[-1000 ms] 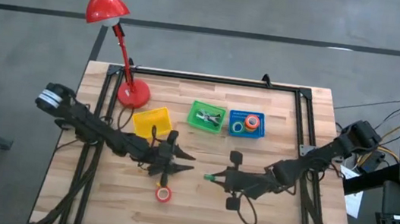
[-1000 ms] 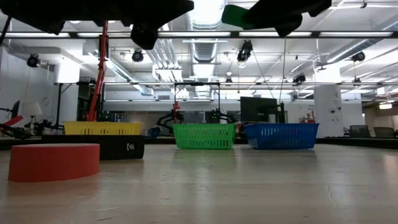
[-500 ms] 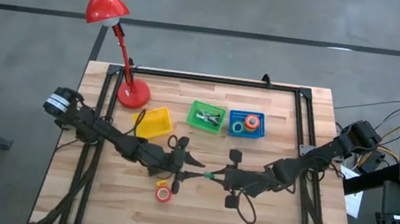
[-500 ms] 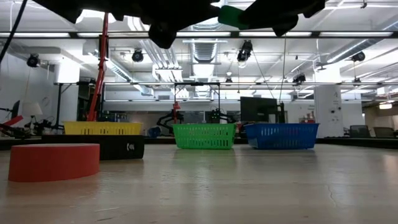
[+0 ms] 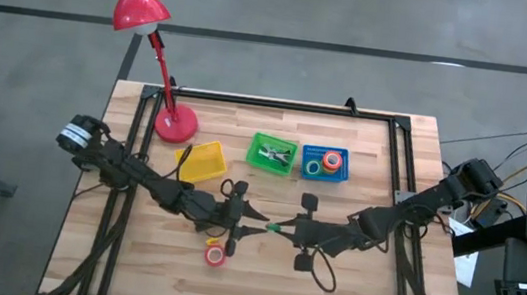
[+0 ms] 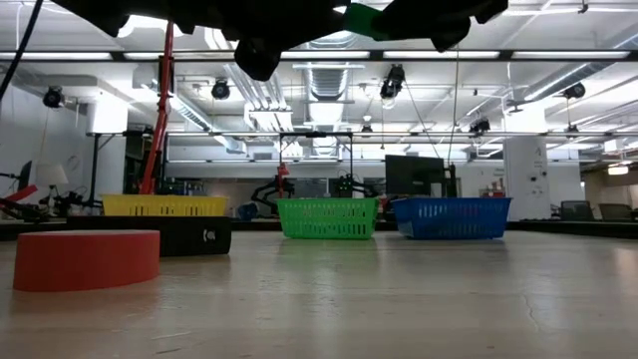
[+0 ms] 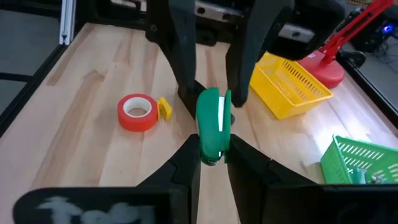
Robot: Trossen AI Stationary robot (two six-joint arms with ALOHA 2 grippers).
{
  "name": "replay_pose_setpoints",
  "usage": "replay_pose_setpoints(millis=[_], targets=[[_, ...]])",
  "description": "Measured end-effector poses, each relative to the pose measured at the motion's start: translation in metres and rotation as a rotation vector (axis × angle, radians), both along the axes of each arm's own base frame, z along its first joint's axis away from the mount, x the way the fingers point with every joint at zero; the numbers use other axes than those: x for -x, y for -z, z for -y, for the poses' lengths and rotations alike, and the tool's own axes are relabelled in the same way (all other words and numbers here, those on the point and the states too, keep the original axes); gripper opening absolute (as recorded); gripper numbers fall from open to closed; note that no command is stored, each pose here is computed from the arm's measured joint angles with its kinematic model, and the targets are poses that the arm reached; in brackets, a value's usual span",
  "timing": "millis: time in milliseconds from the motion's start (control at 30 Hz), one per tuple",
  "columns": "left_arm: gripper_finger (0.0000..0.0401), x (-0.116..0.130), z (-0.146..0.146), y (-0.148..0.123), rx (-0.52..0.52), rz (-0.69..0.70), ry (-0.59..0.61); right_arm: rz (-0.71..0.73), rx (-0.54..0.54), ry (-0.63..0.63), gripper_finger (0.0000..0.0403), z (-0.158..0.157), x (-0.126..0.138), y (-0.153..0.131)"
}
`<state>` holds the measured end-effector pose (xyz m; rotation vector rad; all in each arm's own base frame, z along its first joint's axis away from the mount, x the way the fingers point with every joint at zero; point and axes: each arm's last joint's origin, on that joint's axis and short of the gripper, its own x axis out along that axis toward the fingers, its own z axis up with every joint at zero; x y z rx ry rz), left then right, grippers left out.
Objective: Pick and place Stapler, Stapler remover, tape
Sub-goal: Put the small green stapler in the yellow basket
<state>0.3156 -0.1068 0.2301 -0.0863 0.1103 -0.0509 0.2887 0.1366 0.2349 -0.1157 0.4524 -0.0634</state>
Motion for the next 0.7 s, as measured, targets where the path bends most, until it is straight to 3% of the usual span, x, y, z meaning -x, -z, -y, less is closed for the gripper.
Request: replay_pose_setpoints(millis=[700], targets=[[0.0133, -0.0005, -0.0014, -0.0011, 0.015, 0.011, -0.013, 0.032, -0.012, 0.003, 0.0063, 0.0010, -0.0035, -0.0053]])
